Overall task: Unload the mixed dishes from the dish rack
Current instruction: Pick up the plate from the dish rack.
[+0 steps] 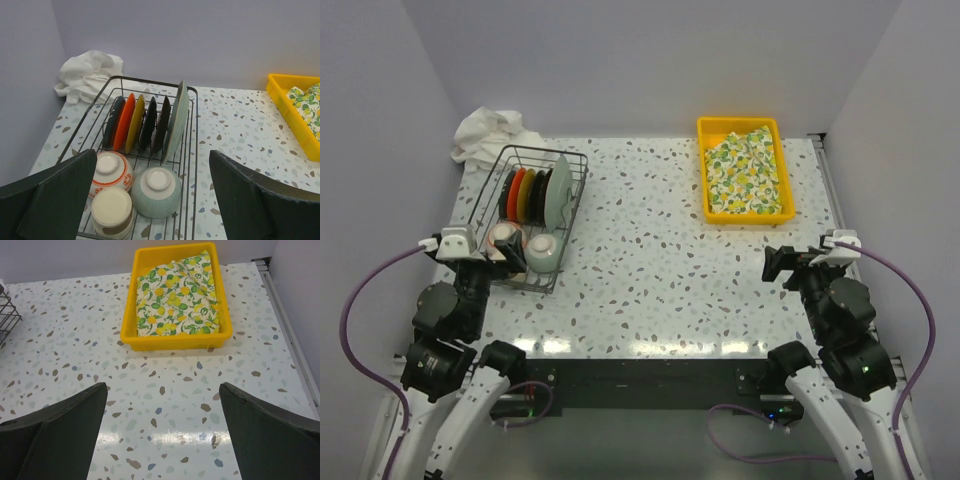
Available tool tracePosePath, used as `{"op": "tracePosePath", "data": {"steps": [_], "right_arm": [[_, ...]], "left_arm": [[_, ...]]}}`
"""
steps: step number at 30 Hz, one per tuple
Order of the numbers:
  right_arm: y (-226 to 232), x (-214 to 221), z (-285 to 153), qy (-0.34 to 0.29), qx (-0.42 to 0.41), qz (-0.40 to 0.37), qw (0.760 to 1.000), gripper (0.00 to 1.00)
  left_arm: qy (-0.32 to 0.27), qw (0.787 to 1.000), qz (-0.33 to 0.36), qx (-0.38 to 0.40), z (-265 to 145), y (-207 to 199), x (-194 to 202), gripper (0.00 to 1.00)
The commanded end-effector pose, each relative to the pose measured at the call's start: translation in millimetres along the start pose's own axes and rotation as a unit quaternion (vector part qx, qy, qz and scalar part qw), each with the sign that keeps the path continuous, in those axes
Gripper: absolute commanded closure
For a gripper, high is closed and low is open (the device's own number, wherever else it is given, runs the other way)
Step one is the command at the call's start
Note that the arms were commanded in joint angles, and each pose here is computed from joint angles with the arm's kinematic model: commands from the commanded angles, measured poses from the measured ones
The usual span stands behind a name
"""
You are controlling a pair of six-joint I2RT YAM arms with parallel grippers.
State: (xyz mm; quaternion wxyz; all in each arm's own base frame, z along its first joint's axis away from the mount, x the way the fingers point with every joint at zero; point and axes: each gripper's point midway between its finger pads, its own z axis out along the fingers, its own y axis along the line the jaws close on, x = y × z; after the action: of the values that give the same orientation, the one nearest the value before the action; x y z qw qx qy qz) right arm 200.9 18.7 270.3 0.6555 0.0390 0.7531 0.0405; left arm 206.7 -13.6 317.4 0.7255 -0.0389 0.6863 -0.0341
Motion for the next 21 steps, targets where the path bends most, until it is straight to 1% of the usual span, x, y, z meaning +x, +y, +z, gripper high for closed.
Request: {"op": "tracePosePath", "data": {"steps": [1,15,18,21], "right_arm": [[2.6,-20.0,-5.6,-0.030,-0.008,0.011,0.999,0.01],[9.9,-12.2,-2.6,-0.021,-0.024,0.028,0.999,0.01],[16.9,-11.0,-0.1,-0.016,-0.039,0.030,0.999,0.01],[23.5,-8.3,2.6,-0.007,-0.054,0.030,0.998,0.02]], "left_arm": [[-0.013,1.000,0.003,0.009,6.6,-5.4,-8.2,0.00],[0.014,1.000,-0.005,0.020,25.8,-18.0,4.7,0.00],[0.031,0.999,-0.013,0.010,37.1,-20.1,9.6,0.00],[0.066,0.998,-0.014,0.005,51.9,-26.3,19.4,0.00]]}}
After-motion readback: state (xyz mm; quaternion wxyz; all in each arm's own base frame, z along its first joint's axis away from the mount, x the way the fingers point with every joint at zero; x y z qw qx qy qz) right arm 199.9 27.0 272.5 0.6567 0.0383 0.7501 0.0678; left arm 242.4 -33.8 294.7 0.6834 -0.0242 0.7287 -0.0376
